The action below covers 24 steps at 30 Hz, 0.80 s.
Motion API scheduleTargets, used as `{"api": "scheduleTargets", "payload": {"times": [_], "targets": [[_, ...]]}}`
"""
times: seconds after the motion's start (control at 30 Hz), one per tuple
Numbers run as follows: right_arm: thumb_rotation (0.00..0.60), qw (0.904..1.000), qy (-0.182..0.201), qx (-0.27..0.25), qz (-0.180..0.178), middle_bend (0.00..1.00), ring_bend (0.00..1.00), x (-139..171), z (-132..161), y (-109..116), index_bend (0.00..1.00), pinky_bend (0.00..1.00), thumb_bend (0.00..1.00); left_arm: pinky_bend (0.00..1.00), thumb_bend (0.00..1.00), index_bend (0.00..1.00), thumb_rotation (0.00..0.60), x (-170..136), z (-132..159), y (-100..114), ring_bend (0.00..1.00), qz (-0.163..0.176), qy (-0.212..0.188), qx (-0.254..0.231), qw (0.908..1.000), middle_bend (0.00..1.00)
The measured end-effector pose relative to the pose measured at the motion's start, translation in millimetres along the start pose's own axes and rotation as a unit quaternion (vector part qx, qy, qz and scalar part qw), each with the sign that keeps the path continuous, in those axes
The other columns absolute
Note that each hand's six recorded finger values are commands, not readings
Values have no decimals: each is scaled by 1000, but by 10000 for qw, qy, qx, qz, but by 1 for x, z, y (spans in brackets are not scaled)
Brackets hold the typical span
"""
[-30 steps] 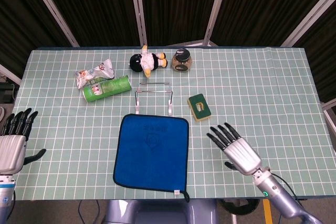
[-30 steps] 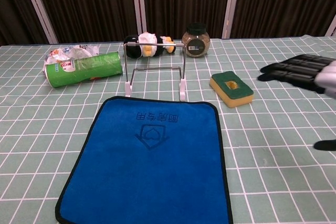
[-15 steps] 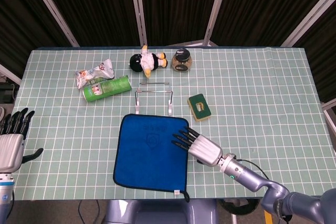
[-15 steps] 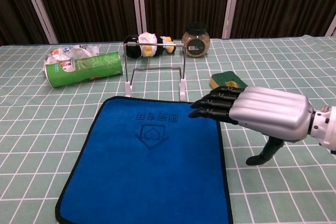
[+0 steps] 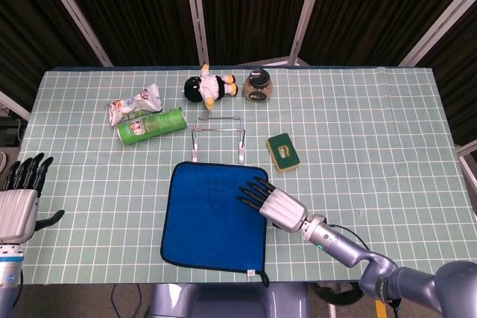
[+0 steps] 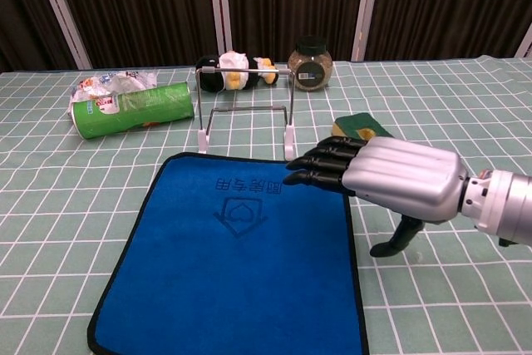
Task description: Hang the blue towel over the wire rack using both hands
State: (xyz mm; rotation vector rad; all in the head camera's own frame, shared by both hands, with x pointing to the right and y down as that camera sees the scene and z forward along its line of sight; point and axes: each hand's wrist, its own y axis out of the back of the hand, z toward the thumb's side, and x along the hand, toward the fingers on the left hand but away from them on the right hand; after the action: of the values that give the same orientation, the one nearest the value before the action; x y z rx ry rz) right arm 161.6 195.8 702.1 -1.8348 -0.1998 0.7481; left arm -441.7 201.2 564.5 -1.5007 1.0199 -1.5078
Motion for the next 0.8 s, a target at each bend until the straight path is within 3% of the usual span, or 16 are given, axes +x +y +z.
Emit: {"api": "scheduleTargets", "payload": {"times": [0.17, 0.8], "targets": [[600, 9997, 57, 214, 60, 0, 0, -1, 0, -4, 0, 0, 0, 0, 2, 0, 600, 1, -1, -1, 0, -4, 31, 13, 10000, 0], [600, 9999, 94, 101, 68, 0, 0, -18, 11, -11, 0, 0, 0, 0, 3, 0, 600, 5, -5, -2, 0, -47, 114, -14, 9999, 0]]}}
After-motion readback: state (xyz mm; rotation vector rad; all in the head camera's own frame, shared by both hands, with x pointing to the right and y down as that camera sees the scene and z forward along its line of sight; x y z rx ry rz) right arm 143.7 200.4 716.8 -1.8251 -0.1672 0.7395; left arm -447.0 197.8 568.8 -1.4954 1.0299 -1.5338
